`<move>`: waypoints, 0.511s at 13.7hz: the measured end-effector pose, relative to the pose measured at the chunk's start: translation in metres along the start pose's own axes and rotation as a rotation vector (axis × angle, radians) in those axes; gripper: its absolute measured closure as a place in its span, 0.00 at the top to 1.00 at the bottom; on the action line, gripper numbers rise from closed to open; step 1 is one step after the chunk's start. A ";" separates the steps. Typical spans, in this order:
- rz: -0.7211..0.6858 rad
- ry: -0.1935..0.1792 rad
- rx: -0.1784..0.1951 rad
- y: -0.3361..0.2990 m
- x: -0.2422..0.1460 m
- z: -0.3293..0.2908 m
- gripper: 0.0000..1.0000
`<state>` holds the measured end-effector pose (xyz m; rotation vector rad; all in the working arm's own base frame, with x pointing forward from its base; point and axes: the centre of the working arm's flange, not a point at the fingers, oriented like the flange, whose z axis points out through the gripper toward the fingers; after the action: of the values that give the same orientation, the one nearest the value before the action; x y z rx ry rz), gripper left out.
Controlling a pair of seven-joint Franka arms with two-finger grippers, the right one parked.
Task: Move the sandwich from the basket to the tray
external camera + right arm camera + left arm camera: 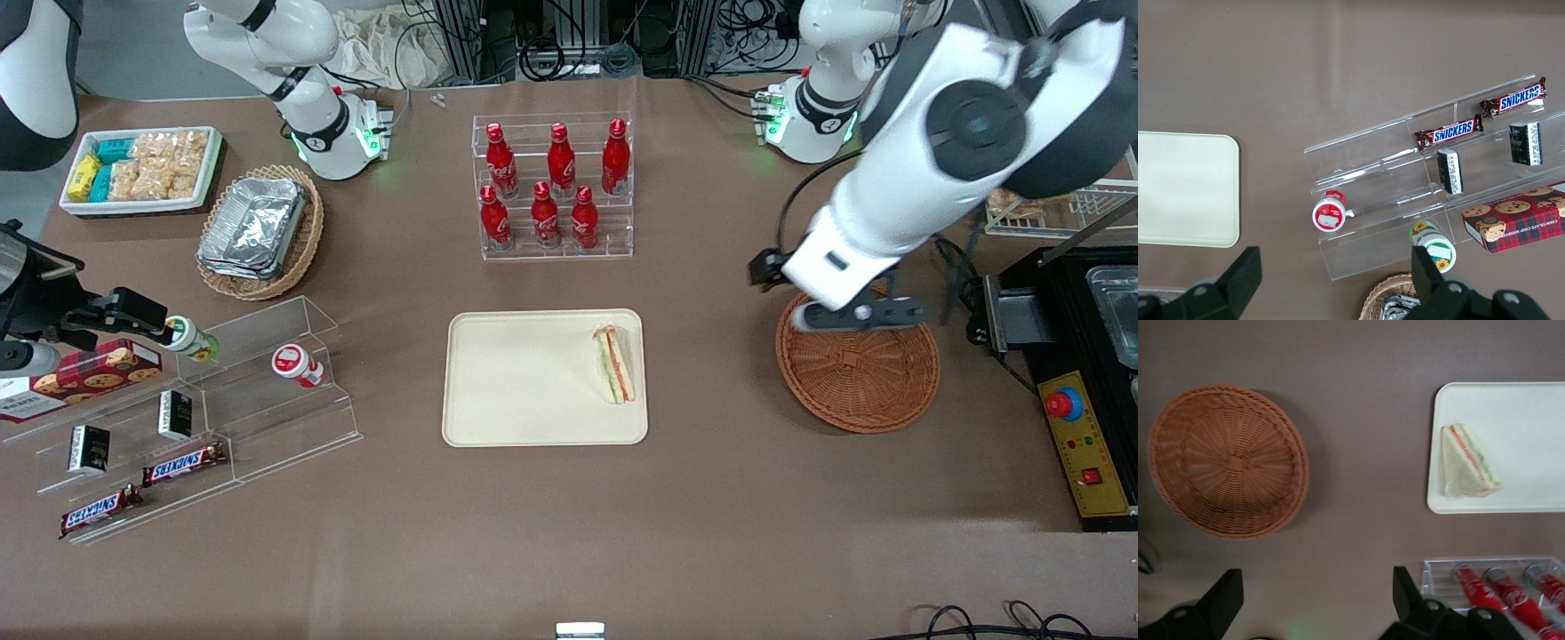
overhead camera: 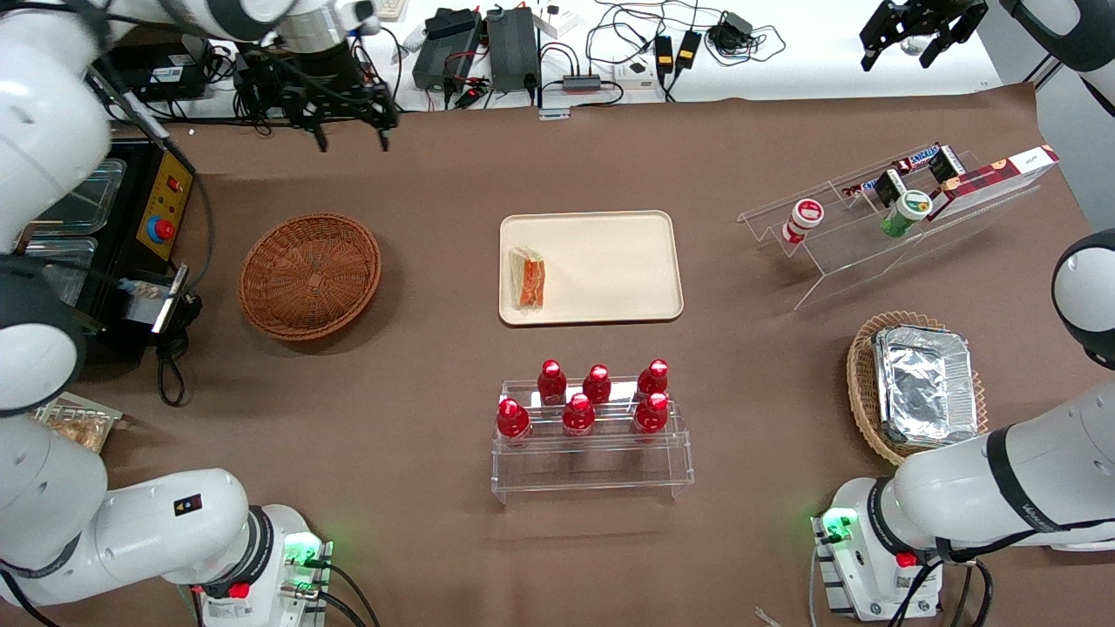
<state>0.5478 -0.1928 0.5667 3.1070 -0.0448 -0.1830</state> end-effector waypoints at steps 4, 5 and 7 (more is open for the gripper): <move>0.052 0.038 0.015 -0.100 -0.040 -0.020 1.00; 0.049 0.049 0.025 -0.114 -0.046 -0.019 1.00; 0.071 0.053 0.030 -0.129 -0.050 -0.013 1.00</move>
<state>0.5031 -0.0619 0.5813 3.1326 -0.1586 -0.0986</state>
